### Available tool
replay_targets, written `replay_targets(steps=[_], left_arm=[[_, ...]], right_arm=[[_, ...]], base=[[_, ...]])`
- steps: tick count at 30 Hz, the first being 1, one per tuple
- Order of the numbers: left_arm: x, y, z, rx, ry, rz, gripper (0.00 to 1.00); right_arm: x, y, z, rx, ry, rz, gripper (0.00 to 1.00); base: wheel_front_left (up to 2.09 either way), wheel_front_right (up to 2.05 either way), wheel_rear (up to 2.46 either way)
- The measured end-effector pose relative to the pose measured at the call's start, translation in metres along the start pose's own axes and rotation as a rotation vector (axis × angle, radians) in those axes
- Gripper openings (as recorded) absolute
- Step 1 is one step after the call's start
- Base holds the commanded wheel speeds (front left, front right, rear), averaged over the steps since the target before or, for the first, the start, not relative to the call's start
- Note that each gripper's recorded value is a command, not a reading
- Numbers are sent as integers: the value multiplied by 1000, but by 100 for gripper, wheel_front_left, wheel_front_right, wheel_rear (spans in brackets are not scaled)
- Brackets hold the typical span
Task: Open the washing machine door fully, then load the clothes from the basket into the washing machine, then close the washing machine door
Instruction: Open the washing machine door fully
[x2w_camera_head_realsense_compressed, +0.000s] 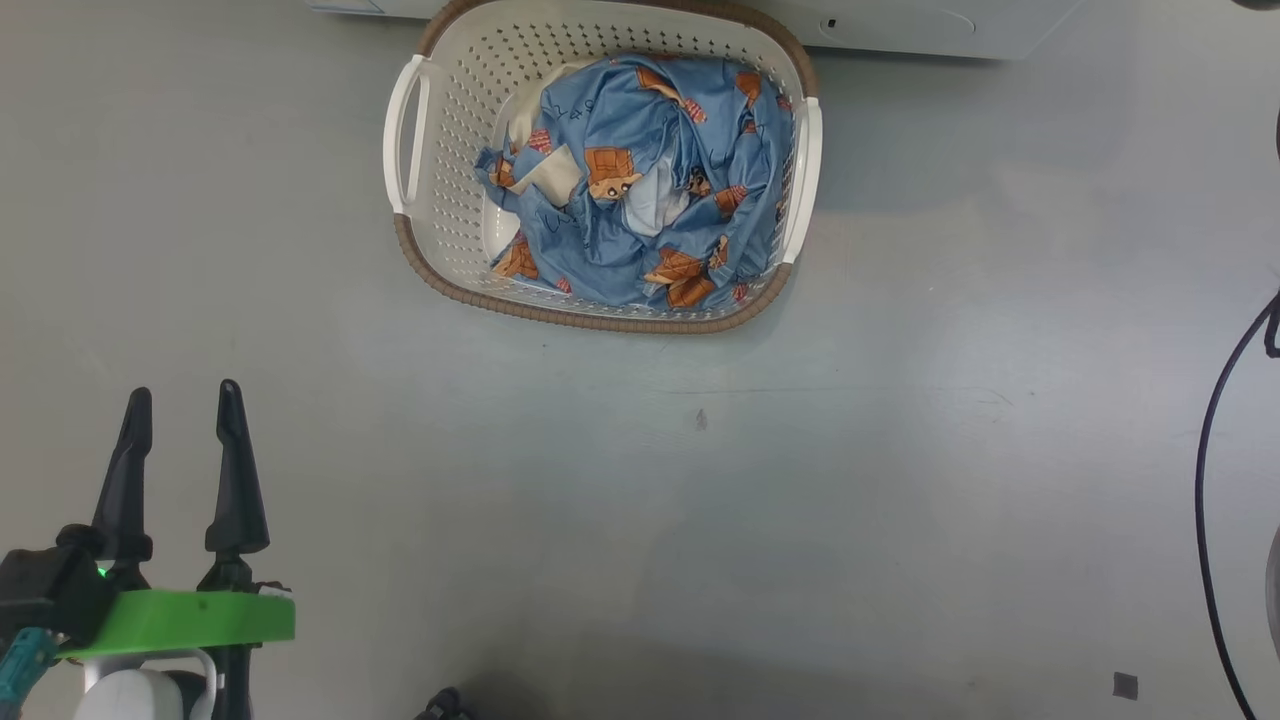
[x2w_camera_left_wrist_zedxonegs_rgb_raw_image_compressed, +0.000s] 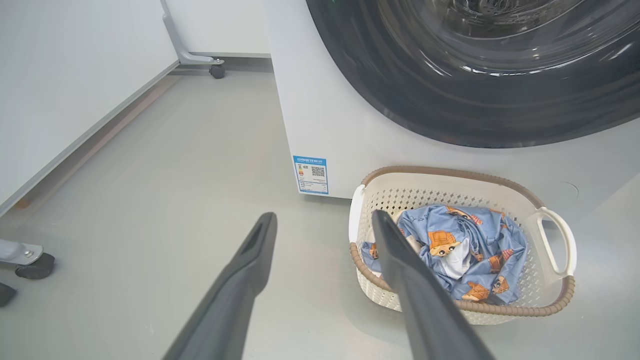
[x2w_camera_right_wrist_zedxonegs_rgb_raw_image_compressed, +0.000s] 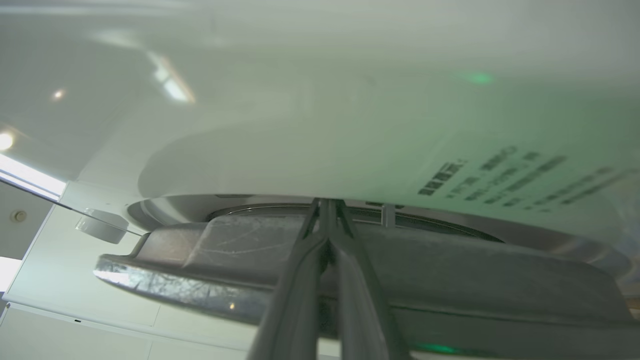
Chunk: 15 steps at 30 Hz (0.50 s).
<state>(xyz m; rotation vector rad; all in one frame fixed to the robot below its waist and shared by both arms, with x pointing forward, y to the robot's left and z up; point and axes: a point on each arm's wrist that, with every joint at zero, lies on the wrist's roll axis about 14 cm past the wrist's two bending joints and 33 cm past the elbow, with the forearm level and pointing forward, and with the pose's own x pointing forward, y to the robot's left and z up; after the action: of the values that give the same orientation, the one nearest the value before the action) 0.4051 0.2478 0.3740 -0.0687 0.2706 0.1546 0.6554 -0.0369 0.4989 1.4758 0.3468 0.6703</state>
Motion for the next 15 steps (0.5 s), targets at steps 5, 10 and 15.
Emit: replay_targets(steps=[5, 10, 15], left_arm=[[0, 1, -1, 1, 2, 2, 100], [0, 1, -2, 1, 5, 4, 100], [0, 1, -3, 3, 8, 4, 100]], right_arm=[[2, 0, -1, -8, 12, 0, 0], [4, -2, -1, -17, 21, -3, 0], [5, -3, -2, -28, 29, -8, 0]], base=[[0, 0, 0], [0, 0, 0], [0, 0, 0]])
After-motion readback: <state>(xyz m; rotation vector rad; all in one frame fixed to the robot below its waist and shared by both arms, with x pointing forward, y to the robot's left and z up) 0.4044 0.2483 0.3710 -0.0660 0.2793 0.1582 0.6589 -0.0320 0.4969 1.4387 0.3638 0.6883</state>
